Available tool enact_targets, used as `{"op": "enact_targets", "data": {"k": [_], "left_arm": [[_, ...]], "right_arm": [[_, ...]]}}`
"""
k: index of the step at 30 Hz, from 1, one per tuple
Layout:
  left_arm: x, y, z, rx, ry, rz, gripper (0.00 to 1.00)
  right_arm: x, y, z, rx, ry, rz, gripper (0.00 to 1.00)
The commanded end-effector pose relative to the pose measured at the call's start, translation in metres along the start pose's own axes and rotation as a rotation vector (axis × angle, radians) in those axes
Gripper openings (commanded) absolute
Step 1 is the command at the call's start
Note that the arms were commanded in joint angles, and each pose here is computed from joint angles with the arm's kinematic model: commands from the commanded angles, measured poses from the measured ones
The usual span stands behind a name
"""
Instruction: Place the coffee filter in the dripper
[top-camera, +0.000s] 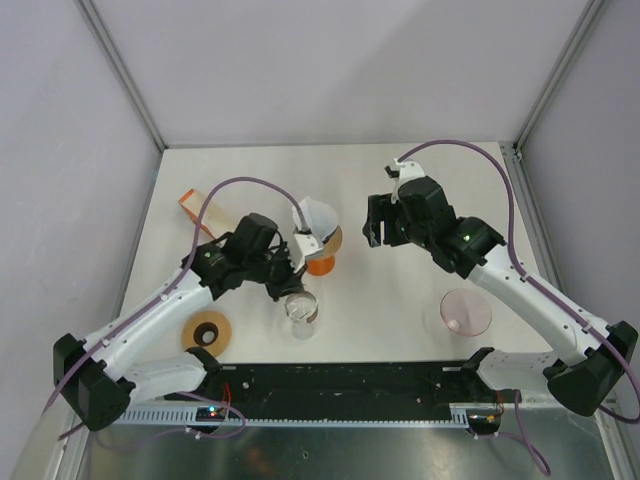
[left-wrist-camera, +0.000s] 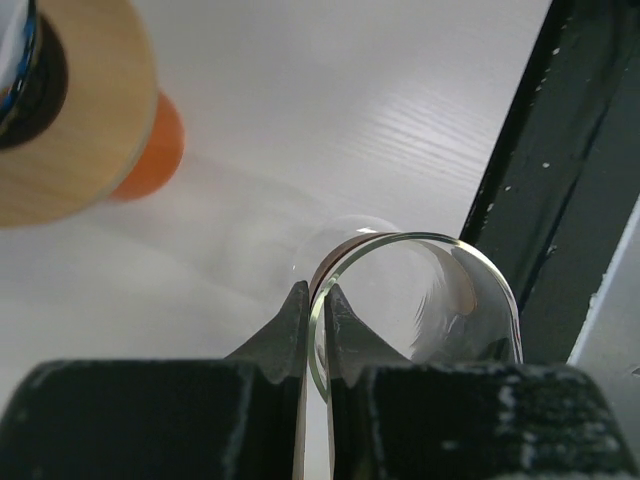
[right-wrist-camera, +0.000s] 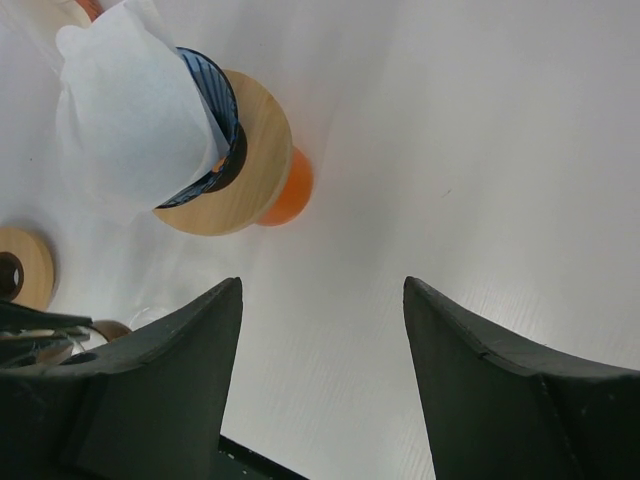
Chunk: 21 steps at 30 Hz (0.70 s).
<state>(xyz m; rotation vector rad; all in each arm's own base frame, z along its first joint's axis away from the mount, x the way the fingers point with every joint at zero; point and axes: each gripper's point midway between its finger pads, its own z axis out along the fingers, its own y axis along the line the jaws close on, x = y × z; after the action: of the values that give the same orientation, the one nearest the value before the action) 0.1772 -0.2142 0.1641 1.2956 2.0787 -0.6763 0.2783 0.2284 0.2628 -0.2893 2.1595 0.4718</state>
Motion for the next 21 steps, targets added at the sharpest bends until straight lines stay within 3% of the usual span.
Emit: {"op": "enact_targets", "data": {"k": [1, 14, 21], "left_arm": [[-0.049, -0.017, -0.005, 0.02, -0.083, 0.052, 0.0], [-0.151, -0.032, 0.058, -0.004, -0.112, 0.051, 0.0], [-0.188, -0.022, 0.1, -0.016, -0.163, 0.047, 0.0]], "right_arm": [[-0.011, -0.011, -0.015, 0.055, -0.053, 0.035, 0.71], [-0.005, -0.132, -0.041, 0.331, -0.107, 0.288, 0.73], [-0.002, -0.17, -0.057, 0.355, -0.182, 0.363, 0.73]]}}
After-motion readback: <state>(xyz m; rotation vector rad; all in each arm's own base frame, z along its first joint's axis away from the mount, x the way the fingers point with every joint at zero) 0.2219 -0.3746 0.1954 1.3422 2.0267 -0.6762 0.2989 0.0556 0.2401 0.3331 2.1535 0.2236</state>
